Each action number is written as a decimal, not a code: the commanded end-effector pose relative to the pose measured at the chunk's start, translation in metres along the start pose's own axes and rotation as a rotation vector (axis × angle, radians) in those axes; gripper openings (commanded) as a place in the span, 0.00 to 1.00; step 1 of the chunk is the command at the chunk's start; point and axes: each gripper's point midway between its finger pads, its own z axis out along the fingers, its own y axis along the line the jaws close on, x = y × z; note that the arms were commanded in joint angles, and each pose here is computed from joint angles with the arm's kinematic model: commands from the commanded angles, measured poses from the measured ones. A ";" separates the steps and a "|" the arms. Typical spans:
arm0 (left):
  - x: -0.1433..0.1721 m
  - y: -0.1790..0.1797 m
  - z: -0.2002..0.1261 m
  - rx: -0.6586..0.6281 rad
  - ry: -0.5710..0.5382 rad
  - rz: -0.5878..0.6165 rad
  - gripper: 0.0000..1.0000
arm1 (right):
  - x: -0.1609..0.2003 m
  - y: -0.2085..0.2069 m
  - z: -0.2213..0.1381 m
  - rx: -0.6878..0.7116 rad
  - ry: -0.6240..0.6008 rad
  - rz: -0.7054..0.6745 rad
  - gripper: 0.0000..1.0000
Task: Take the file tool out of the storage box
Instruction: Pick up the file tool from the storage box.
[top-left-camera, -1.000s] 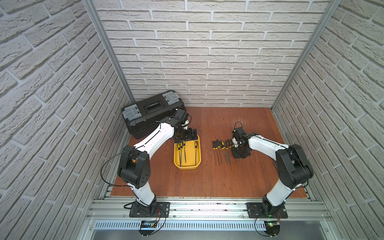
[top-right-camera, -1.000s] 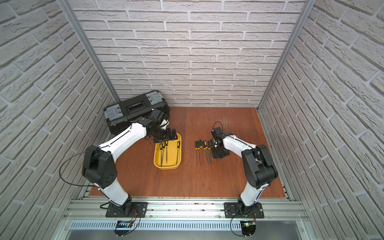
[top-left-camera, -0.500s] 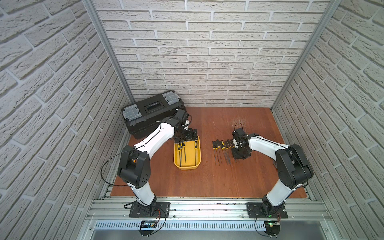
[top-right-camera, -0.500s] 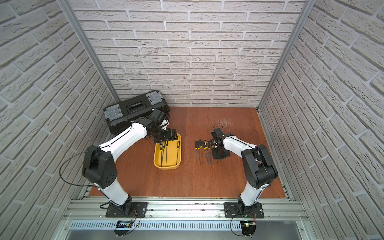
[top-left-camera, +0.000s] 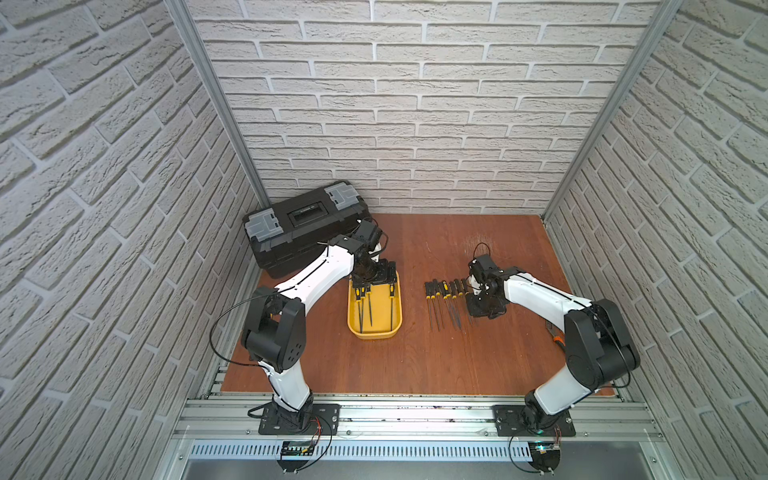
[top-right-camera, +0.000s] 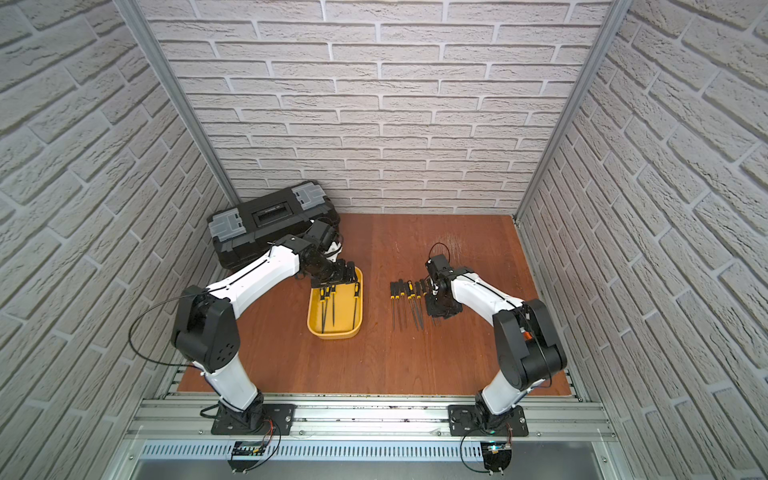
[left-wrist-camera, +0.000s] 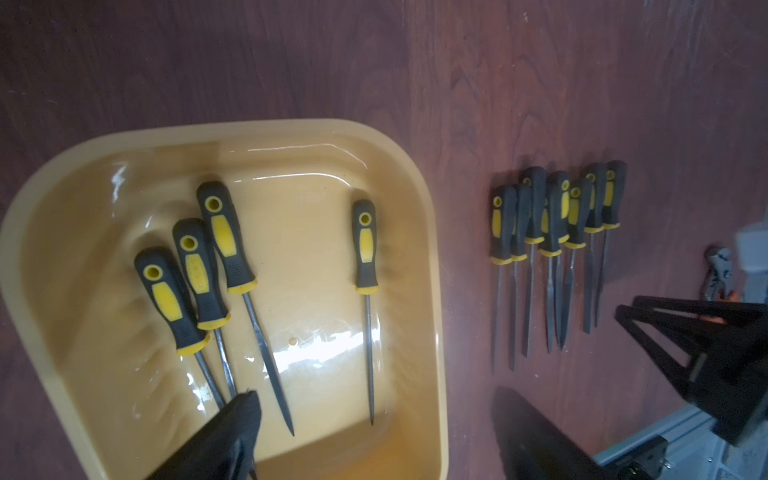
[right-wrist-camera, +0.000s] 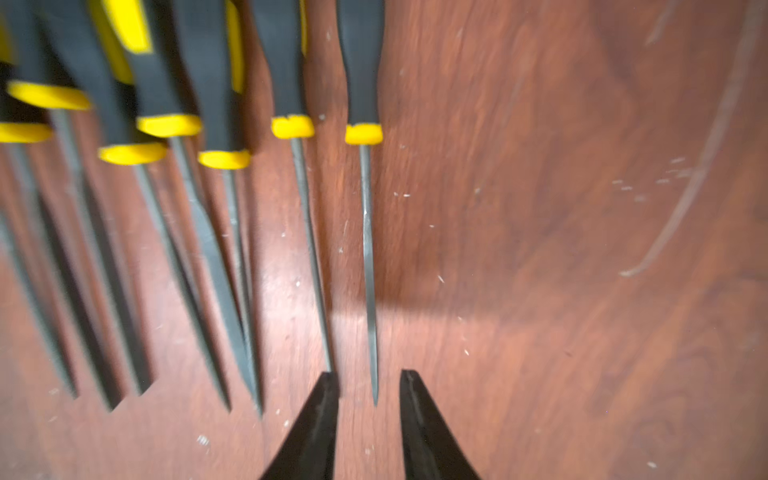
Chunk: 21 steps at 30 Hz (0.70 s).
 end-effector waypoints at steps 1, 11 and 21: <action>-0.005 0.004 0.009 -0.050 -0.007 0.016 0.89 | -0.015 0.002 -0.037 -0.034 -0.099 0.024 0.49; -0.015 0.003 0.036 -0.077 -0.020 0.013 0.69 | -0.028 0.028 -0.103 -0.229 -0.257 0.029 0.91; -0.020 0.001 0.066 -0.062 -0.033 0.013 0.48 | -0.022 0.068 -0.147 -0.511 -0.301 0.017 1.00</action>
